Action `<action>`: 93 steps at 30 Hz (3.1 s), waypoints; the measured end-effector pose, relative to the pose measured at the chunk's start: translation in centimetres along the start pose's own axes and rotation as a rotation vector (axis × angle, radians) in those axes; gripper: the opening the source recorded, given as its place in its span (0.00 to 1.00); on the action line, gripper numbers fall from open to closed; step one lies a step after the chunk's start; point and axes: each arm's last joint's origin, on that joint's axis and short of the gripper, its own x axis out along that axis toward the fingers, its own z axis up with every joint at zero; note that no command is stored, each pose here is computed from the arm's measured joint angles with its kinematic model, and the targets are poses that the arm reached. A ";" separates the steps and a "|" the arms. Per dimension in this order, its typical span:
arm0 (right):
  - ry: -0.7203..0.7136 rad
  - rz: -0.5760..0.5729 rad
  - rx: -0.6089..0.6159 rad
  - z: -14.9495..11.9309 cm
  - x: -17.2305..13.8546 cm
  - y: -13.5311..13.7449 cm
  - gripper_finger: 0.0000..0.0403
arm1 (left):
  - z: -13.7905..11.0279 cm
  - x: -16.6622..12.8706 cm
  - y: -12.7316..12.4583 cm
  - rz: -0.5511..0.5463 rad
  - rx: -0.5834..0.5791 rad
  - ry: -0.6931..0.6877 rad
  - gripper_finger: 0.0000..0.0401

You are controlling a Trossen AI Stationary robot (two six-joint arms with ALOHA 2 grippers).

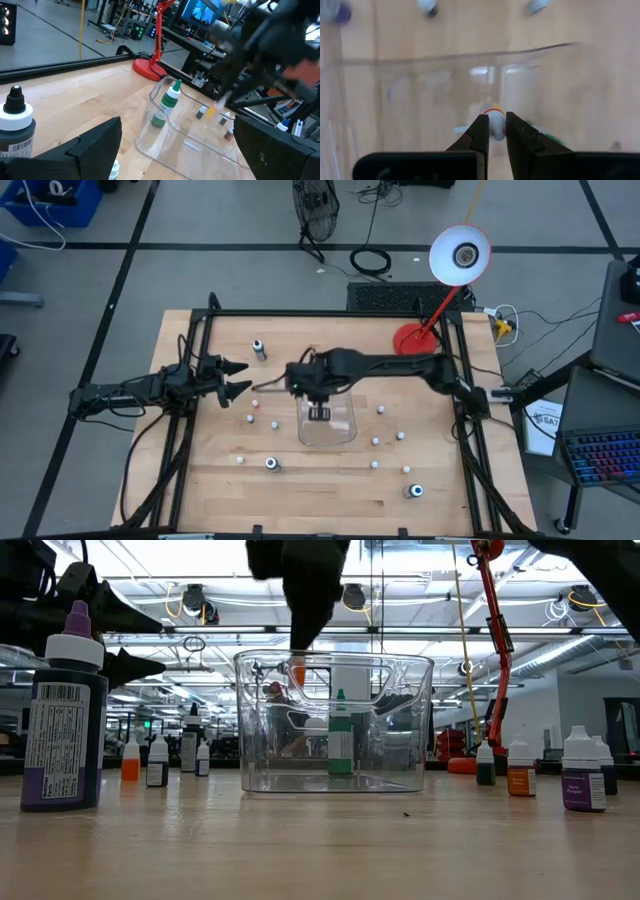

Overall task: Pick & Place food coloring
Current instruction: Put the small yellow food coloring bottle into the transparent bin, then put the small black food coloring bottle into the transparent bin

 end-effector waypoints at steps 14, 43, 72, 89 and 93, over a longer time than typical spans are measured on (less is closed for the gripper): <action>0.094 0.021 -0.109 0.6 6.8 4.1 0.07 | 0.0 0.0 0.0 0.000 0.000 0.000 0.94; 0.092 0.060 -0.073 -0.4 8.2 3.7 0.07 | 0.1 0.0 0.0 -0.005 -0.002 -0.010 0.94; 0.052 0.105 0.012 -1.1 10.4 1.5 0.22 | 0.2 0.0 -0.1 -0.008 -0.003 -0.018 0.94; 0.058 0.099 0.180 -2.4 3.1 0.9 0.29 | 0.2 0.0 -0.1 -0.011 -0.005 -0.023 0.94; 0.142 0.081 0.353 -4.4 -1.2 0.9 0.28 | 0.2 0.0 -0.1 -0.003 -0.005 -0.026 0.94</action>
